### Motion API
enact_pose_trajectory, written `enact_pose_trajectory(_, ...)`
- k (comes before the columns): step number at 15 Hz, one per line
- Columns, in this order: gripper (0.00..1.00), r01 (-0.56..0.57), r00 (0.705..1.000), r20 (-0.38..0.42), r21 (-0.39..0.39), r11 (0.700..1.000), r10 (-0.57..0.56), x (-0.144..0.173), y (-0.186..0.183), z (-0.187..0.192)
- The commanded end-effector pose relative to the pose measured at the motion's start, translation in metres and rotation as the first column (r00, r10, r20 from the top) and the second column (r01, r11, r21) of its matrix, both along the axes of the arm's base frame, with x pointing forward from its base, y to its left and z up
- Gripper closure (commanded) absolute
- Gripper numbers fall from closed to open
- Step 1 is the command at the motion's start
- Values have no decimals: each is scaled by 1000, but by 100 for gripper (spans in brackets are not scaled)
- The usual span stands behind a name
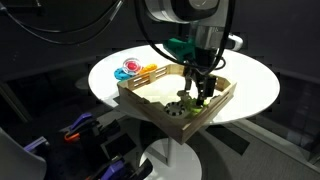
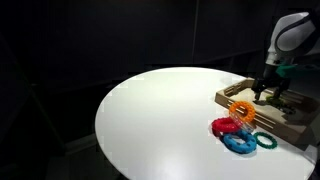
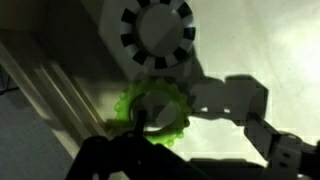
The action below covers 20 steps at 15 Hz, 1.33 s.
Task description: Pick up the yellow ring, then put it on the table
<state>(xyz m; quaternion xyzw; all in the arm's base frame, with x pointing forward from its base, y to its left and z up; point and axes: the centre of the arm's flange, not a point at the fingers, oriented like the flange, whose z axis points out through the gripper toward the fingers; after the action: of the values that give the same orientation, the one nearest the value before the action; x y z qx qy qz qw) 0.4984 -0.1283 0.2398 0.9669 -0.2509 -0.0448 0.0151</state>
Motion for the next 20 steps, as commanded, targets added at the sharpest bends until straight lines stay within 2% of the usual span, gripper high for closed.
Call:
enact_pose_trajectory(1, 23, 20, 1000, 5, -13, 1000, -20, 5, -1, 0)
enact_pose_trajectory(2, 37, 20, 1000, 6, -12, 1000, -20, 6, 2, 1)
enact_pose_trajectory(5, 65, 16, 1000, 16, -11, 1000, -16, 8, 9, 3)
enact_pose_trajectory(9, 95, 13, 1000, 24, -12, 1000, -13, 10, 19, 7)
enact_pose_trajectory(10, 97, 14, 1000, 24, -11, 1000, -14, 10, 21, 8)
enact_pose_trajectory(12, 93, 14, 1000, 25, -11, 1000, -13, 10, 24, 11)
enact_pose_trajectory(15, 93, -2, 1000, 25, -17, 1000, 2, 12, 32, 22)
enact_pose_trajectory(20, 93, -19, 1000, 15, -72, 997, 20, 18, 53, 49)
